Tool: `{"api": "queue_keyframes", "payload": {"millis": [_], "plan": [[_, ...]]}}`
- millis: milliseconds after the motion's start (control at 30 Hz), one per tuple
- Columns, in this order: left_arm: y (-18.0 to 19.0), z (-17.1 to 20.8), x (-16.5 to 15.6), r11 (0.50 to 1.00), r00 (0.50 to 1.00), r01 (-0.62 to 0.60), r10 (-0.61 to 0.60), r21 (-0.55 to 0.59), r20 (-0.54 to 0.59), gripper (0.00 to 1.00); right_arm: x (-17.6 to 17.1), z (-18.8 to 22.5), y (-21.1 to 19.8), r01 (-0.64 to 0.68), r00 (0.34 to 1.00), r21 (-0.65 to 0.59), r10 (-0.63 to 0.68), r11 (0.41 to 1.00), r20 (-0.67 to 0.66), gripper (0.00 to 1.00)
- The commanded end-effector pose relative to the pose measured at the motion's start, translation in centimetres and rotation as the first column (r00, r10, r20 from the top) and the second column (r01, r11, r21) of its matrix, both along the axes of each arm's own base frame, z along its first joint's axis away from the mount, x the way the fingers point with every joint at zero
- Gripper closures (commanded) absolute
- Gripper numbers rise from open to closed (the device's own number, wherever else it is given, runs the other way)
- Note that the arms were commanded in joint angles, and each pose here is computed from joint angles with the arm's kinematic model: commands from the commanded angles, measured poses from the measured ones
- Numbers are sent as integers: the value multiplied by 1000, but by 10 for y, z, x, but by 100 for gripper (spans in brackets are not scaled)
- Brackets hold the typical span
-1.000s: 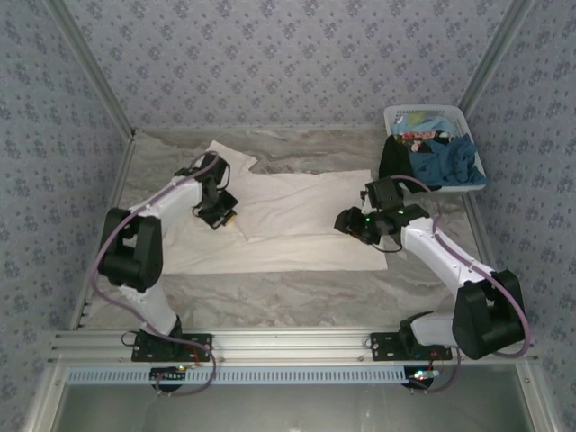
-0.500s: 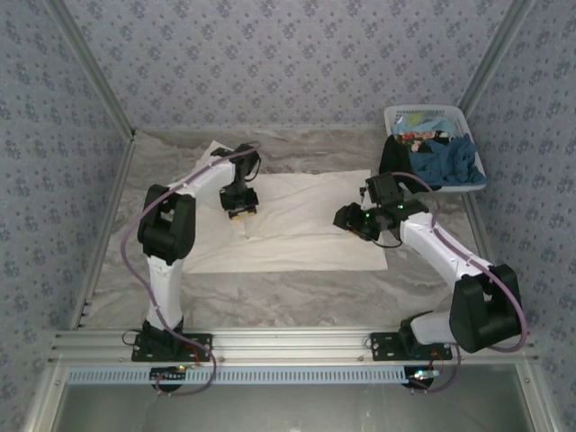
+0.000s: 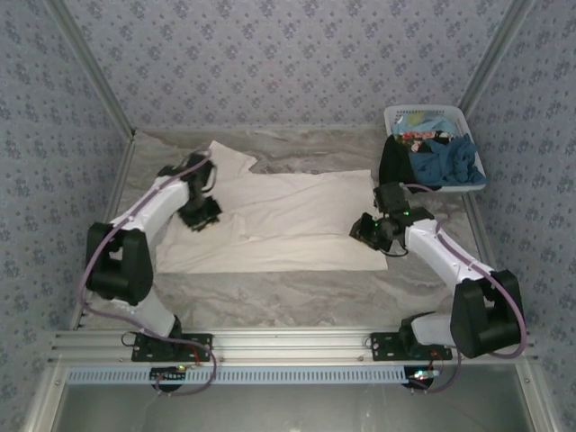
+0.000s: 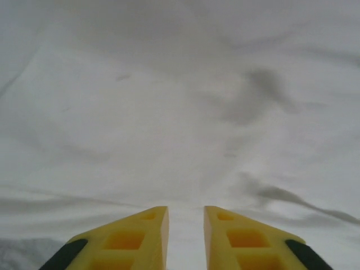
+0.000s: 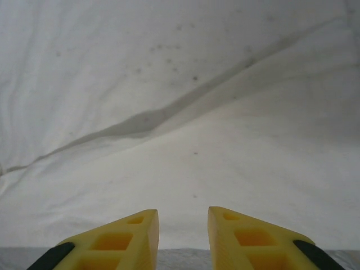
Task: Fold and stack the t-shirts
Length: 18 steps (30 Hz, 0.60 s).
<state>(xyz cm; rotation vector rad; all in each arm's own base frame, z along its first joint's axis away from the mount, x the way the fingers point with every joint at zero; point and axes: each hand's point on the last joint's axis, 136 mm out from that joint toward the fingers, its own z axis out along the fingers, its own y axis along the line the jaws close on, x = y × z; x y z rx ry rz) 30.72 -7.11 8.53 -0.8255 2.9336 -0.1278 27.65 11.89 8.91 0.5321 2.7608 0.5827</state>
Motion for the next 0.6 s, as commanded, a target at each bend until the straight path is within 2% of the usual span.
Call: {"api": "queue_keyframes", "payload": {"millis": [0,267,367,567], "plan": [[13,-22,-11,979,987,-154,147,-132,-61,81,-14,-20,-15,29,995,-83,-37,996,-92,71],[34,-51,-8,971,971,-220,209,-90,-113,82,-29,-58,-29,32,964,-201,-83,979,-254,73],[43,-66,-21,966,954,-257,249,-23,-165,82,-45,-72,-35,24,937,-235,-103,972,-332,73],[58,-75,-63,939,917,-338,345,70,-198,82,-71,-82,-41,-16,902,-283,-108,959,-418,70]]}}
